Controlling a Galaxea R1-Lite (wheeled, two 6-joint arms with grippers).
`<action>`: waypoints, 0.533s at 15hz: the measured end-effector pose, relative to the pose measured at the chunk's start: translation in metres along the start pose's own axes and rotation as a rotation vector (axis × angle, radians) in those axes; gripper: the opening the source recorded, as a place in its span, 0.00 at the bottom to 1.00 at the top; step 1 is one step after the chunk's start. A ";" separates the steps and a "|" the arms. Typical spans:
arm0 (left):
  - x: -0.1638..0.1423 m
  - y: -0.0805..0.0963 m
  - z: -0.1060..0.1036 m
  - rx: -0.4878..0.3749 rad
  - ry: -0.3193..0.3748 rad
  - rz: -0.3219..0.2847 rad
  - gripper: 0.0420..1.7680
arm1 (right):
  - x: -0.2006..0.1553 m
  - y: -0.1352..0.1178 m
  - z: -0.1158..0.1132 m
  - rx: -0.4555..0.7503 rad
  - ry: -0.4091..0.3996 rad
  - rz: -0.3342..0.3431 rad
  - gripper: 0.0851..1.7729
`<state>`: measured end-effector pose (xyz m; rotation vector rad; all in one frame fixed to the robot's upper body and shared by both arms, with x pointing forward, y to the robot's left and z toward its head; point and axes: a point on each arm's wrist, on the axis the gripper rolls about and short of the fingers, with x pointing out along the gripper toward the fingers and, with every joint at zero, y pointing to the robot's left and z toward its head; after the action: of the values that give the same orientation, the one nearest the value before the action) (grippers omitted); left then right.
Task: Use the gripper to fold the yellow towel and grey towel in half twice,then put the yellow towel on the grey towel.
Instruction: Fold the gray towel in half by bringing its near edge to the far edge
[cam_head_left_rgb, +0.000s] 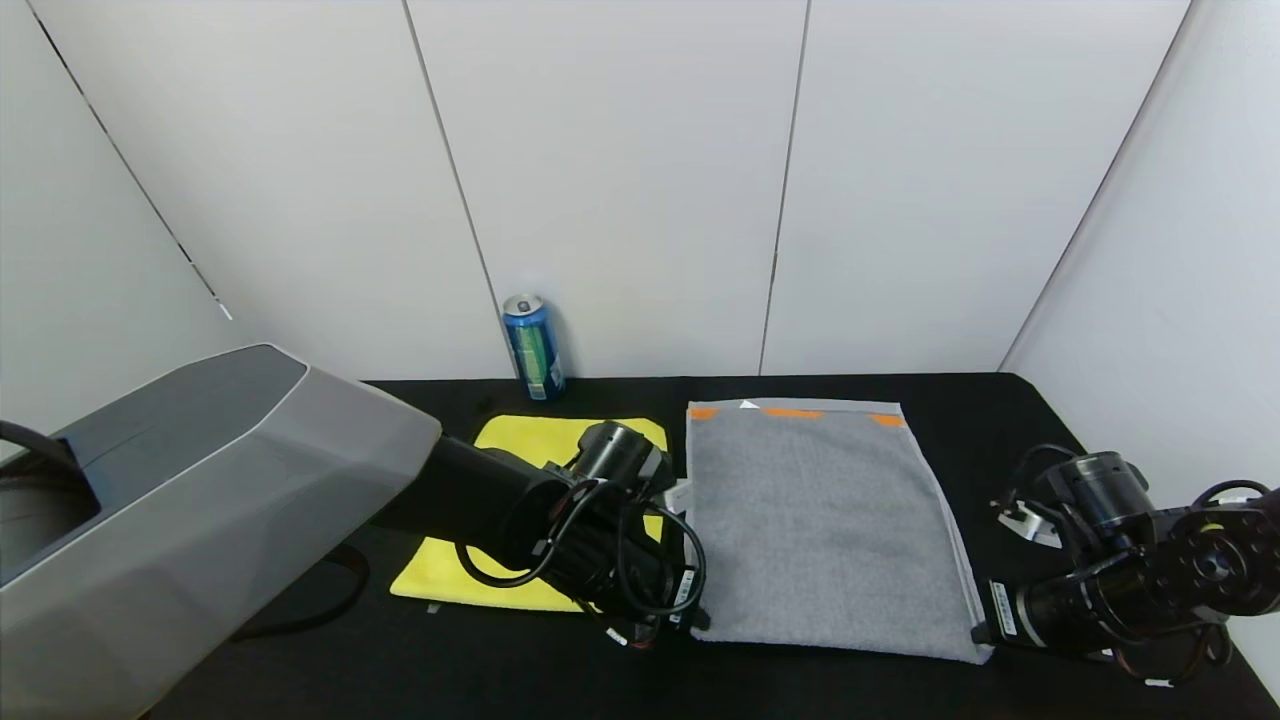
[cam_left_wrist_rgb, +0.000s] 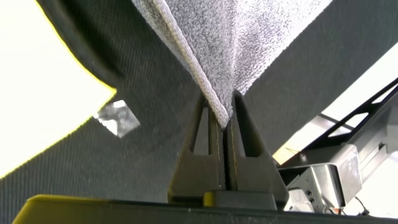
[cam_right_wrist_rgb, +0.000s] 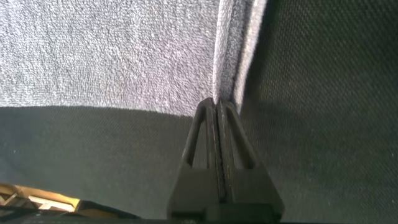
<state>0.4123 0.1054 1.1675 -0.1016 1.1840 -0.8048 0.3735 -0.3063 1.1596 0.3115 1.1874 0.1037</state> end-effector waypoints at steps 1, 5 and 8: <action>-0.001 0.000 -0.001 0.000 0.001 0.001 0.05 | -0.002 0.001 0.000 -0.001 -0.004 0.002 0.02; -0.011 -0.006 -0.006 0.004 -0.005 0.002 0.05 | -0.017 0.004 -0.002 -0.005 -0.039 0.019 0.02; -0.022 -0.016 -0.010 0.019 -0.020 0.038 0.05 | -0.033 0.006 -0.005 -0.012 -0.082 0.033 0.02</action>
<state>0.3925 0.1106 1.1875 -0.0710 1.1558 -0.7804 0.3567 -0.3073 1.1890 0.3214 1.1006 0.1255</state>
